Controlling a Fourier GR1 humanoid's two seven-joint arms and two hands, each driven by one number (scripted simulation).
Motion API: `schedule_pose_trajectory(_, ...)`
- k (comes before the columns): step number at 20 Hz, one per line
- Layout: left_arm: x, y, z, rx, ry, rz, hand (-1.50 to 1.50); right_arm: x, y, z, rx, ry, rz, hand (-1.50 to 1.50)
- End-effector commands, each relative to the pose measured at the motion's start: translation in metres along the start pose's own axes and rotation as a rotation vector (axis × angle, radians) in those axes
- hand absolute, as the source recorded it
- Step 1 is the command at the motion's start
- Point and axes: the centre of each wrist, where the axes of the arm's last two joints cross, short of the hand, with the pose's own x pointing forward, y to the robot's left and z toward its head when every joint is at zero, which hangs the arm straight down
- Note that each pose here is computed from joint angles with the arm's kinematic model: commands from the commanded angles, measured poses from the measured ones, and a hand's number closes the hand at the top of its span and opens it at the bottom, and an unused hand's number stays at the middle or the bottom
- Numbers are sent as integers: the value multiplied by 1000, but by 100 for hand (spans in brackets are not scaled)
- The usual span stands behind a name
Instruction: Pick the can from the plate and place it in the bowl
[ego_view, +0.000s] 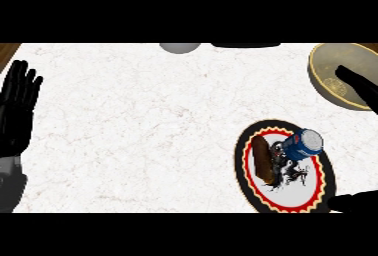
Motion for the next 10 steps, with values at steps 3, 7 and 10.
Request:
schedule_pose_trajectory(3,-8,-2,1,-10,-23,0,0,10,-35,3,253,134,178,-150)
schedule_pose_trajectory(7,2,6,-5,-21,-7,11,0,16,-50,7,380,175,235,-150)
schedule_pose_trajectory(10,4,16,-7,-8,-11,-8,0,9,-51,6,401,201,215,-150)
